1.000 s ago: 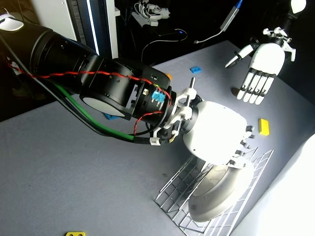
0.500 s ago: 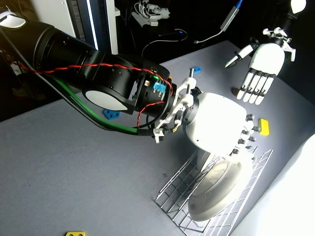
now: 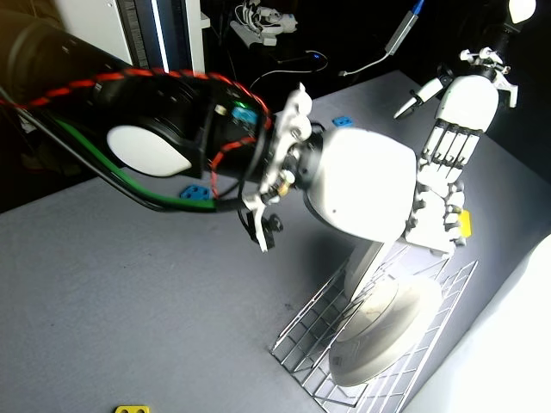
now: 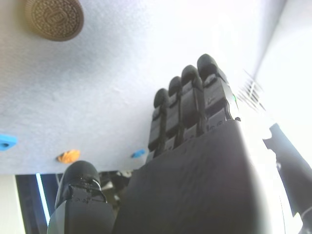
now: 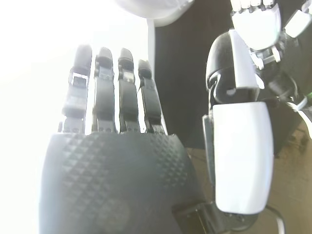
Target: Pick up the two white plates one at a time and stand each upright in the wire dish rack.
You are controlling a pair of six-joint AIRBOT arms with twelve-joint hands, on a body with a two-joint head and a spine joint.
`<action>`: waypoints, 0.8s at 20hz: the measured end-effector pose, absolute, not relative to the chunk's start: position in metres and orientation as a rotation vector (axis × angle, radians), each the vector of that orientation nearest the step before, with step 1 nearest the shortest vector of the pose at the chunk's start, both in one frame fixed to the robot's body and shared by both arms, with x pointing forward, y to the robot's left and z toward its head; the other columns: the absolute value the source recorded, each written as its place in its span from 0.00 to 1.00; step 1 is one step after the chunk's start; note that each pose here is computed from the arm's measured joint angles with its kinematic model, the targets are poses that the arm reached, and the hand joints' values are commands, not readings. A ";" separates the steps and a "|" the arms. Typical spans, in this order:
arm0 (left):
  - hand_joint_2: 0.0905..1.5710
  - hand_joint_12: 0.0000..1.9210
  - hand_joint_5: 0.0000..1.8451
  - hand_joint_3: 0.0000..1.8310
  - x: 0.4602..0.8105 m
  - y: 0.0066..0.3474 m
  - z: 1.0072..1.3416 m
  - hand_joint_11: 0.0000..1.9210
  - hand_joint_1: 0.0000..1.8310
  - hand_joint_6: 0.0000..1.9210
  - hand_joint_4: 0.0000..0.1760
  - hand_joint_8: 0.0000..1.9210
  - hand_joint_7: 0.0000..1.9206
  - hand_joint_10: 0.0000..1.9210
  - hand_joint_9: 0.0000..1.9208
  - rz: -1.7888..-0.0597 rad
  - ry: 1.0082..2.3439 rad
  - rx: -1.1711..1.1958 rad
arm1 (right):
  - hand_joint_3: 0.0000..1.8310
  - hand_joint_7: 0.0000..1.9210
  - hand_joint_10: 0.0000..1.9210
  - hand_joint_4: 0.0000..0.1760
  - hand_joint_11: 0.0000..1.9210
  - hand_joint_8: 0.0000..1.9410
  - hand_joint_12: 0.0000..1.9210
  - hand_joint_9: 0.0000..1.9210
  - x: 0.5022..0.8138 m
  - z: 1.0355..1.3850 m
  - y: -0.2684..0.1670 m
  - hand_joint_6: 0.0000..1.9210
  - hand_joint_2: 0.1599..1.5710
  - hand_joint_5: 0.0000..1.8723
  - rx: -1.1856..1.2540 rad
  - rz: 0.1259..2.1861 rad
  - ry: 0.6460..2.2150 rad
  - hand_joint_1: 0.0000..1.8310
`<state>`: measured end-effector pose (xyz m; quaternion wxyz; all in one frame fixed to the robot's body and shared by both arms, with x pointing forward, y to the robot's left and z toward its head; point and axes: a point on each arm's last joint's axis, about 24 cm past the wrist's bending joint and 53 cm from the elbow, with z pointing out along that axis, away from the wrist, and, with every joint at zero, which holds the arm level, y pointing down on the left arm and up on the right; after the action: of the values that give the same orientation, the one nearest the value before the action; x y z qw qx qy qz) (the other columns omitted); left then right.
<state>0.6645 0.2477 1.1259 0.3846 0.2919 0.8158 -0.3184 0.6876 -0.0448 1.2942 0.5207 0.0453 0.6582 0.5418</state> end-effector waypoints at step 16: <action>0.66 0.24 0.14 0.00 0.610 0.169 1.178 0.00 0.00 0.00 0.00 0.01 0.15 0.01 0.13 -1.063 1.901 0.896 | 0.00 0.19 0.01 0.00 0.00 0.01 0.50 0.17 0.658 1.301 -0.132 0.01 0.67 0.15 -0.159 0.904 1.502 0.31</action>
<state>0.6098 0.1690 1.1780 0.3832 0.3512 0.7456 -0.4169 0.6578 -0.1320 1.3013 0.6370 -0.0697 0.6579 0.3956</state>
